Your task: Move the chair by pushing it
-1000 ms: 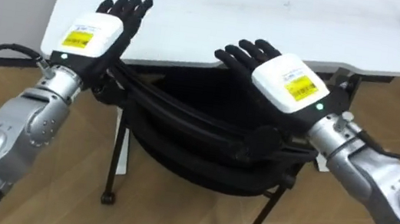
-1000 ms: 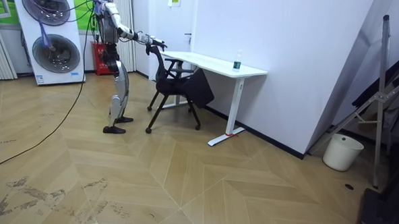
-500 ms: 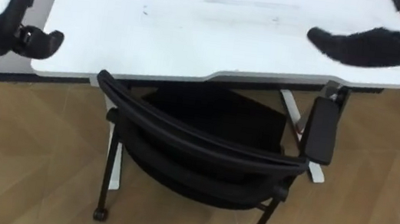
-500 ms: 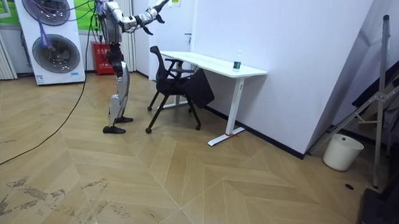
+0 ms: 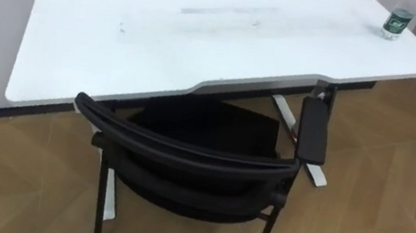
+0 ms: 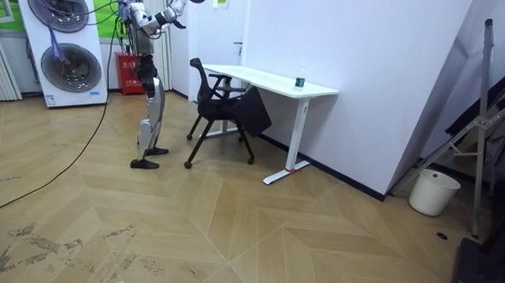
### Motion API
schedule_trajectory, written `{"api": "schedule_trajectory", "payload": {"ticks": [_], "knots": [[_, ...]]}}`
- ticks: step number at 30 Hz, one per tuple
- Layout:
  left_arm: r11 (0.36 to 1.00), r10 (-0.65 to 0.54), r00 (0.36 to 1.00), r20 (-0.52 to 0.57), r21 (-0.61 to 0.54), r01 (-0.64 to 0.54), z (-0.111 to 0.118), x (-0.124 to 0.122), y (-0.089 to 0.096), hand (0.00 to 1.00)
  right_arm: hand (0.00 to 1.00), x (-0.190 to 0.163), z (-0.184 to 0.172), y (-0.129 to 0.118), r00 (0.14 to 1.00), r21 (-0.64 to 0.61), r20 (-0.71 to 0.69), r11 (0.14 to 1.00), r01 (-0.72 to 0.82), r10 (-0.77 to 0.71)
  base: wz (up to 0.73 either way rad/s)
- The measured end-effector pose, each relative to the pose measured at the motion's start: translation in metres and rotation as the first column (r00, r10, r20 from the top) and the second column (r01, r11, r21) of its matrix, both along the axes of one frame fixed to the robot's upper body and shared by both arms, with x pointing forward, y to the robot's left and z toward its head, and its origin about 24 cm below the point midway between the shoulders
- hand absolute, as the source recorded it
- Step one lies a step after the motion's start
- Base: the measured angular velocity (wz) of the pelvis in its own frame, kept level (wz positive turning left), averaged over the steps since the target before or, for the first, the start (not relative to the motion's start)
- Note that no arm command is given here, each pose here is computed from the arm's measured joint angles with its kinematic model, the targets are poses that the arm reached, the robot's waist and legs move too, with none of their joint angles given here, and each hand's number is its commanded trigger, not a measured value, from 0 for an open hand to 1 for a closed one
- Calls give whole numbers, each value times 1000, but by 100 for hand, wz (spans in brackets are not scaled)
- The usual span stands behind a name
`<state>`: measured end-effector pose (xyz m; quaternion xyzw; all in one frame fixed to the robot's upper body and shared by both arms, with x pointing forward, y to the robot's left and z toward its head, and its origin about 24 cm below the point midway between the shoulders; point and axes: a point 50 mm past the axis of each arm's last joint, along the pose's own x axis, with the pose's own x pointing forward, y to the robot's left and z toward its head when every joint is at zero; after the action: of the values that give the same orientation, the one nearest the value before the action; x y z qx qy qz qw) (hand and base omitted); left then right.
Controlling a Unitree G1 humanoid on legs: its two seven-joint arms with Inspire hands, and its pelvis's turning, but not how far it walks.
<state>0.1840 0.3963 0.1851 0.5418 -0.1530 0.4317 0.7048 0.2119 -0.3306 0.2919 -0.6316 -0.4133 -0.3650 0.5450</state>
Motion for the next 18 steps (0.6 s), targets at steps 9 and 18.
{"api": "schedule_trajectory", "payload": {"ticks": [9, 18], "knots": [[704, 461, 887, 32, -621, -344, -120, -114, 27, 0, 0, -103, -106, -94, 920, 791, 176, 607, 80, -350, -8], [22, 601, 665, -443, -823, -568, -260, -212, -39, 0, 0, -237, -327, -61, 724, 864, -404, -493, 102, -558, 0]]}}
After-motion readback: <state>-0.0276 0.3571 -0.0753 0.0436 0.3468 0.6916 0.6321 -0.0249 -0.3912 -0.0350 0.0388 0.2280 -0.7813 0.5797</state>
